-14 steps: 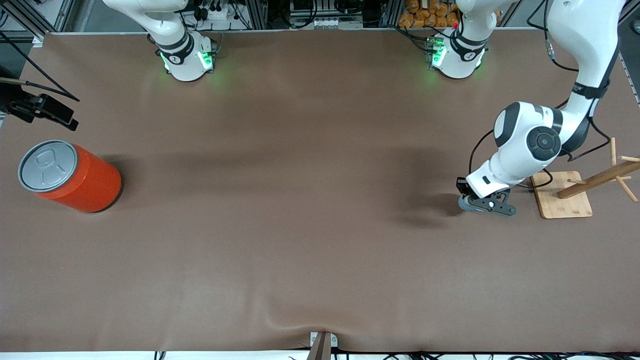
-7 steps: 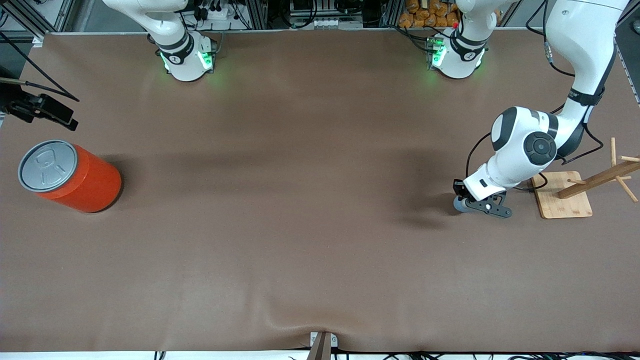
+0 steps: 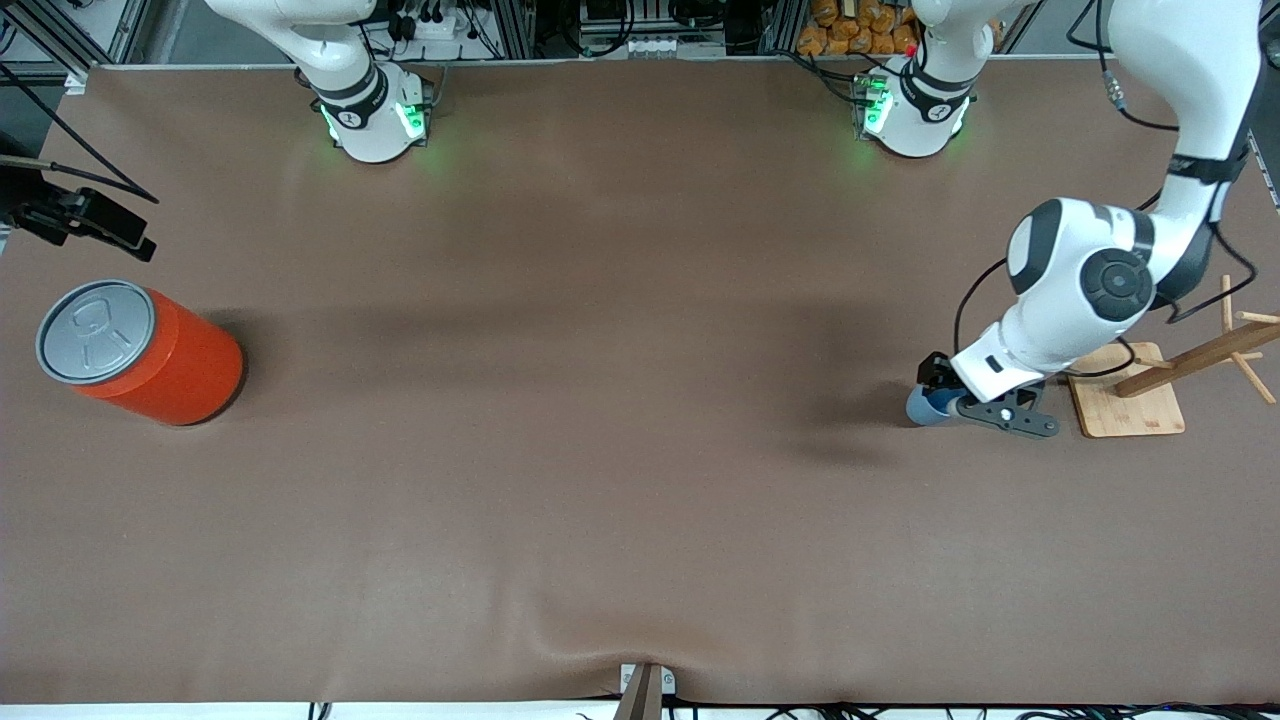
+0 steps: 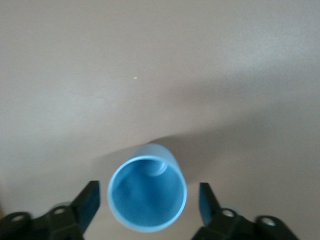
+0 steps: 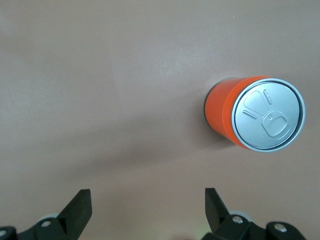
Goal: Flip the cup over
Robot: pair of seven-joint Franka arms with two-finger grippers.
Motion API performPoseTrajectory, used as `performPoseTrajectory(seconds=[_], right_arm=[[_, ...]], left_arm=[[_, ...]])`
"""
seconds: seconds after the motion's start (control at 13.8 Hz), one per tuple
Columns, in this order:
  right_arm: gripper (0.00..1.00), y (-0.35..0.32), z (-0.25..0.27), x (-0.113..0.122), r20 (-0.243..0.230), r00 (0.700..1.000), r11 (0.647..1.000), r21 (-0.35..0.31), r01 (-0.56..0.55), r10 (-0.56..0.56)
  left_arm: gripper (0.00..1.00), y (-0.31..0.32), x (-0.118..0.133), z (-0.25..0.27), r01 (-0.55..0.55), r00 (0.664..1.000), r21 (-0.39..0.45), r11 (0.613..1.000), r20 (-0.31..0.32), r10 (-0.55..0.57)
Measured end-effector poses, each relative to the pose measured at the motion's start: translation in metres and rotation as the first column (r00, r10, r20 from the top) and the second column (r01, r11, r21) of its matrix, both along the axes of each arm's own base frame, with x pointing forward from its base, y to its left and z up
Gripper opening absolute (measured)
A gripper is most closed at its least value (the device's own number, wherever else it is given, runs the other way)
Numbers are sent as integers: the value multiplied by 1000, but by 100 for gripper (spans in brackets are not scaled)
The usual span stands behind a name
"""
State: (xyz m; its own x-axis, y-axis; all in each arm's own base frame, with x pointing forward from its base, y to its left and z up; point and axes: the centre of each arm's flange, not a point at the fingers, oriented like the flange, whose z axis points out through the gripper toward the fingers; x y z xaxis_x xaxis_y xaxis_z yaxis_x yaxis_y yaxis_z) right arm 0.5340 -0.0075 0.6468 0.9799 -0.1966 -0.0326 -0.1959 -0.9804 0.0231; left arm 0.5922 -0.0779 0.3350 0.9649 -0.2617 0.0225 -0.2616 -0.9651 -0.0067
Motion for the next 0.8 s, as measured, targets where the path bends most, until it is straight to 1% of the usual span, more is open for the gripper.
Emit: performPoseTrajectory(seconds=[0.07, 0.29, 0.58, 0.8], right_arm=[[100, 0, 0, 0, 0, 1000, 1000, 0, 0, 0], [100, 0, 0, 0, 0, 1000, 1000, 0, 0, 0], [100, 0, 0, 0, 0, 1000, 1000, 0, 0, 0], [100, 0, 0, 0, 0, 1000, 1000, 0, 0, 0]], left_arm=[[100, 2, 3, 18, -5, 1000, 16, 1000, -11, 5], [100, 8, 6, 74, -21, 999, 60, 998, -25, 22], [100, 12, -2, 149, -45, 998, 111, 993, -39, 49], [100, 17, -3, 202, -67, 997, 124, 990, -41, 72]])
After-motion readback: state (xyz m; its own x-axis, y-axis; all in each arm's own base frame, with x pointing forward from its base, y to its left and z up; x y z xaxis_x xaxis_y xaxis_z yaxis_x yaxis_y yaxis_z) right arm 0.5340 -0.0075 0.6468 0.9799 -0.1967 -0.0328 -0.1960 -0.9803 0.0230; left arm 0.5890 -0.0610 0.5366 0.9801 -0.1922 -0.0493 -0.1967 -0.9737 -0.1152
